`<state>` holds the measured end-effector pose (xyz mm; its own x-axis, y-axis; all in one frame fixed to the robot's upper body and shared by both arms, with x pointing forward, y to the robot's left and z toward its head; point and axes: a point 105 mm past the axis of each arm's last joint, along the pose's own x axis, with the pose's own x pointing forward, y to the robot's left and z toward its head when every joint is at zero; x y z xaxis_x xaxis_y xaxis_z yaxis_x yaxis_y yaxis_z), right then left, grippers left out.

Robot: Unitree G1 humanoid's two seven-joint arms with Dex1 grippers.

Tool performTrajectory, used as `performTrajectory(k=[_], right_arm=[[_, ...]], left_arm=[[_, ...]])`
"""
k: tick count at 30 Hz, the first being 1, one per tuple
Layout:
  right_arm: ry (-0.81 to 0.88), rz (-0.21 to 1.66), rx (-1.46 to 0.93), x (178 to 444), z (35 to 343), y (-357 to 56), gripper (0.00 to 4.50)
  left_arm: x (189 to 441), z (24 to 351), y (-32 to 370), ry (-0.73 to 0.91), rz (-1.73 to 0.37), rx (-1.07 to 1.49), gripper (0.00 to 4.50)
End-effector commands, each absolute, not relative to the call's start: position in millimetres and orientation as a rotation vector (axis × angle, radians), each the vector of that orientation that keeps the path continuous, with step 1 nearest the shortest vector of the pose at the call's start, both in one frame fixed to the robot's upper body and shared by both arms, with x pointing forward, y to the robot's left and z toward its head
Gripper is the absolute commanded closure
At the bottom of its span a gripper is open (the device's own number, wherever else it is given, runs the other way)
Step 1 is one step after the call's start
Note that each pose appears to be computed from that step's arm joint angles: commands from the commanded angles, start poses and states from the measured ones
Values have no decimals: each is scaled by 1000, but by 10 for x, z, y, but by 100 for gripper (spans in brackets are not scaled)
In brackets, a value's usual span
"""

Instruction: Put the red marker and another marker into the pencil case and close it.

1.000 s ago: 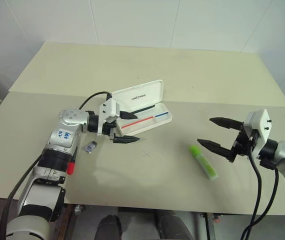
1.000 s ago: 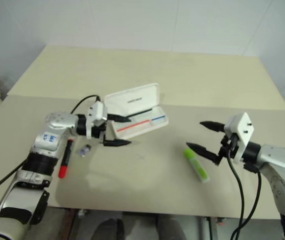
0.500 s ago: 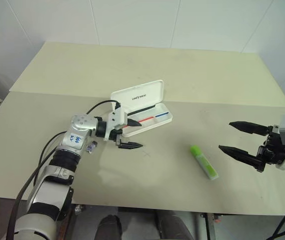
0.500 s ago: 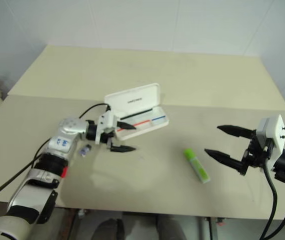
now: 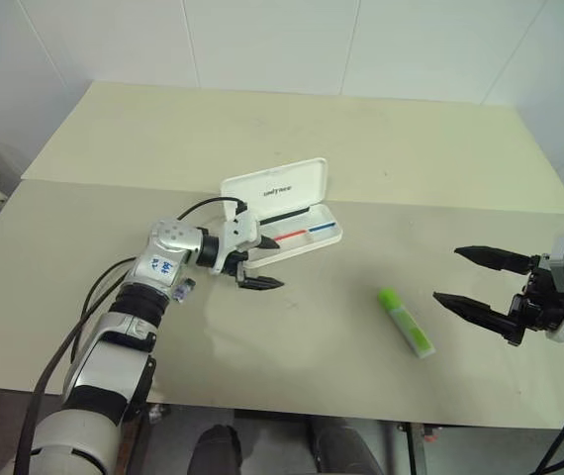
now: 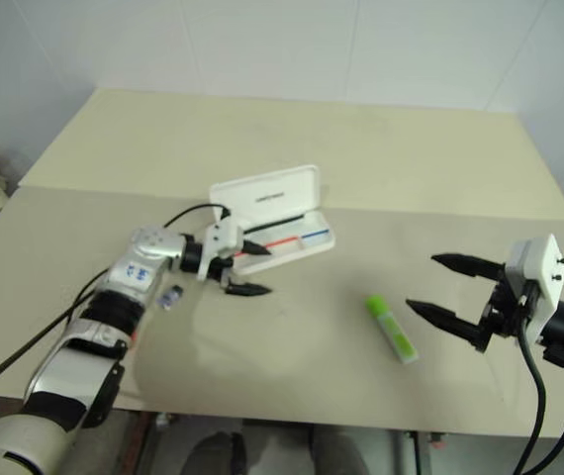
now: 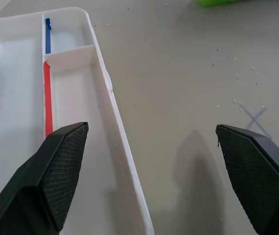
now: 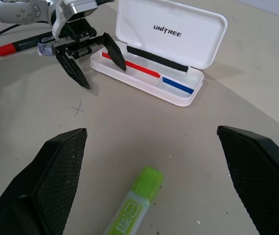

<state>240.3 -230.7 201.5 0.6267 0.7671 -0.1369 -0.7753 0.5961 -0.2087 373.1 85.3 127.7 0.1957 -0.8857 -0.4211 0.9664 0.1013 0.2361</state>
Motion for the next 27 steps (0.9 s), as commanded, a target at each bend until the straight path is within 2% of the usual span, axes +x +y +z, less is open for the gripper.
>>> performTrajectory(k=[1,3,6,15,27], right_arm=[[-11,876,-303,2379,2148,-2341,0],[-11,876,-306,2381,2152,-2343,0],[-10,875,-313,2384,2161,-2350,0],[-15,873,-334,2415,2211,-2387,0],[-25,883,-351,2464,2274,-2408,0]], left_arm=[[3774,1304,829,213,-1377,552,20],[3778,1289,819,230,-1381,558,64],[3760,1302,790,233,-1405,564,155],[3715,1339,777,194,-1433,615,449],[3688,1722,793,13,-1394,705,449]])
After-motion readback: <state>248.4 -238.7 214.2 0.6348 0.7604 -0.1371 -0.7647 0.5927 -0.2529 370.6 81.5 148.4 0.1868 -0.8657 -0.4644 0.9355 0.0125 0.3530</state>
